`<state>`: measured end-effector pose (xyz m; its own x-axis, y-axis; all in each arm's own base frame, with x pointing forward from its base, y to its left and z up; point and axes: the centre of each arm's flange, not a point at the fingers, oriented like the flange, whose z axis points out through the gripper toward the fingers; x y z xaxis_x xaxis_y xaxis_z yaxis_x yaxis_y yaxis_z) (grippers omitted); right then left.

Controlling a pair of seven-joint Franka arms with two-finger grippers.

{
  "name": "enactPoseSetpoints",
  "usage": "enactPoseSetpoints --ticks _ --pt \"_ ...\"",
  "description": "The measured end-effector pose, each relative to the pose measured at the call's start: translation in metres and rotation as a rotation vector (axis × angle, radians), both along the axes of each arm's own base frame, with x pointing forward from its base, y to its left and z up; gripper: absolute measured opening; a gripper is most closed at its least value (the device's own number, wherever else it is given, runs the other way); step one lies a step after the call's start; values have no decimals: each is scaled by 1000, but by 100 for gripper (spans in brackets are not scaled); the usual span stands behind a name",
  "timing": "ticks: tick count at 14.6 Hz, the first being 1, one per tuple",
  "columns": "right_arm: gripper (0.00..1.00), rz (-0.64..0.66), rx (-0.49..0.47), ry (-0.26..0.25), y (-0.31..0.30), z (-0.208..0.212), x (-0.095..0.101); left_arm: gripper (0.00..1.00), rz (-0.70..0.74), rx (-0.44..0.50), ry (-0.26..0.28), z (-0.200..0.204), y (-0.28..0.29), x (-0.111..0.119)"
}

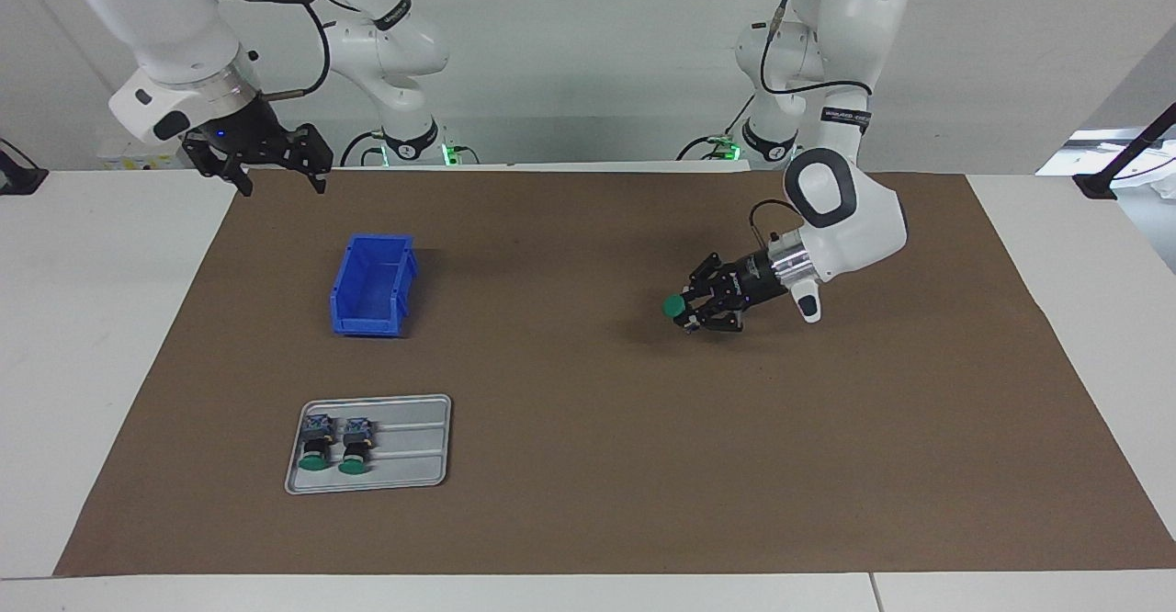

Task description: Place and press button with both arms

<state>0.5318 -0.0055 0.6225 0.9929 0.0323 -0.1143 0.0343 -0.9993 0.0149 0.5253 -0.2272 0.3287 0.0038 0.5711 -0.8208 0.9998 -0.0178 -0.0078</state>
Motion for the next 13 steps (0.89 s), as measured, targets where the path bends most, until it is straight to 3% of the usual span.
enactPoseSetpoints --ticks 6,13 --pt "99 0 0 0 0 0 0 32 -1 -146 -3 -31 21 -6" --pt "99 0 0 0 0 0 0 32 -26 -262 -56 -65 11 -20"
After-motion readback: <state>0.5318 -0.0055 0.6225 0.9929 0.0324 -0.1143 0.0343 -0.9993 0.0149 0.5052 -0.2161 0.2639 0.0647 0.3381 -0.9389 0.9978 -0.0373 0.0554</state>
